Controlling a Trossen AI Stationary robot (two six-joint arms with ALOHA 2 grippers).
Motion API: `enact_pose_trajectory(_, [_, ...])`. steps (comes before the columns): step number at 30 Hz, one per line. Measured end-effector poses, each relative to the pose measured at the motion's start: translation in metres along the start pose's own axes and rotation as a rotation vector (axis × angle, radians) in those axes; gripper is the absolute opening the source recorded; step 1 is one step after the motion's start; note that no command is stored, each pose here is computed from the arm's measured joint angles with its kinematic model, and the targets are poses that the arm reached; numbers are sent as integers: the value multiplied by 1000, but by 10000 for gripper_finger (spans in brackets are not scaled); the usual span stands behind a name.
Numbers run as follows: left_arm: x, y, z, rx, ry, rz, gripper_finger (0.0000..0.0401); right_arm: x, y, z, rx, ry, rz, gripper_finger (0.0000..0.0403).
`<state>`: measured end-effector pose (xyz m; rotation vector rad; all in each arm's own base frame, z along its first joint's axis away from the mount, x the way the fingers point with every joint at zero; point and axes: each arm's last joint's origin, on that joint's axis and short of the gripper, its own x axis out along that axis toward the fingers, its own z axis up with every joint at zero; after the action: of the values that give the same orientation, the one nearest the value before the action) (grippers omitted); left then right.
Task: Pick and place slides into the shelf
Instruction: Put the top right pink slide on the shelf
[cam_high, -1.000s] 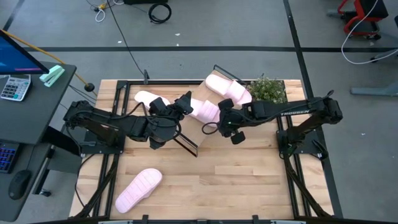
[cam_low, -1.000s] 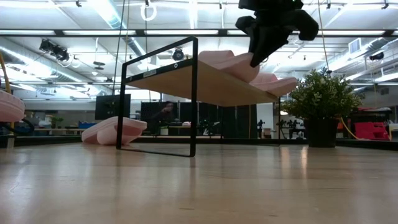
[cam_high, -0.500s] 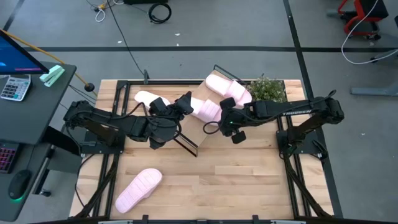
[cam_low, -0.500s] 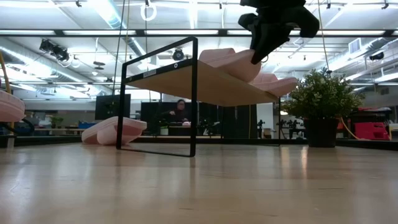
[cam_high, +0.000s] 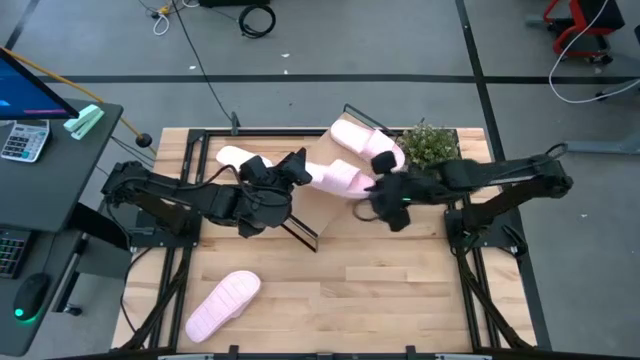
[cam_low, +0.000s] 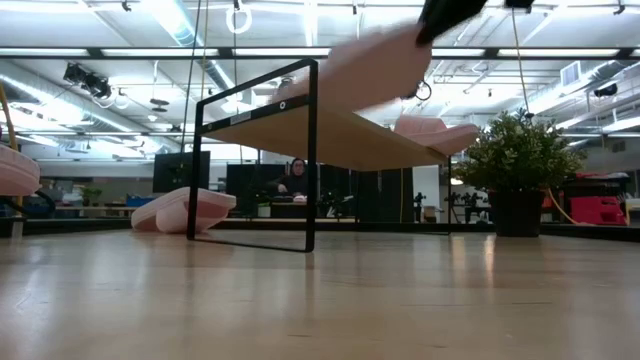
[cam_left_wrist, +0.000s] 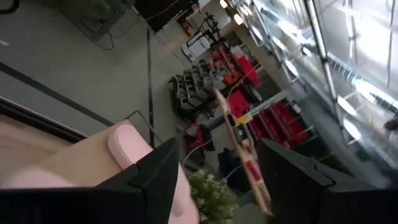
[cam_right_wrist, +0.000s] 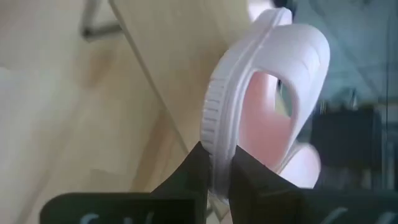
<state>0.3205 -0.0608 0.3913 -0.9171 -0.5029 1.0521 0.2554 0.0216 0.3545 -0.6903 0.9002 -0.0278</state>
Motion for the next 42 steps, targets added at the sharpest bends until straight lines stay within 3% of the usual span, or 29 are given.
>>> enact_pose_trajectory(4, [-3, 1, 16, 41, 61, -7, 224, -46, -3, -9, 25, -127, 3, 35])
enact_pose_trajectory(8, [-10, 2, 39, 174, 166, -40, 220, -82, -4, -27, 58, -233, 17, 34])
enact_pose_trajectory(14, [-25, -5, 72, 356, 401, -228, 217, -117, -7, -47, 227, -397, 108, 34])
enact_pose_trajectory(21, [-36, -9, 74, 604, 588, -480, 223, -136, -11, -50, 306, -580, 201, 34])
enact_pose_trajectory(26, [-35, -8, 70, 667, 591, -501, 236, -154, -19, -42, 330, -775, 267, 33])
enact_pose_trajectory(31, [-35, -10, 71, 672, 575, -514, 254, -176, -30, -41, 342, -877, 270, 33])
enact_pose_trajectory(42, [-28, -42, 79, 621, 331, -741, 292, -201, -45, -30, 329, -1049, 302, 32])
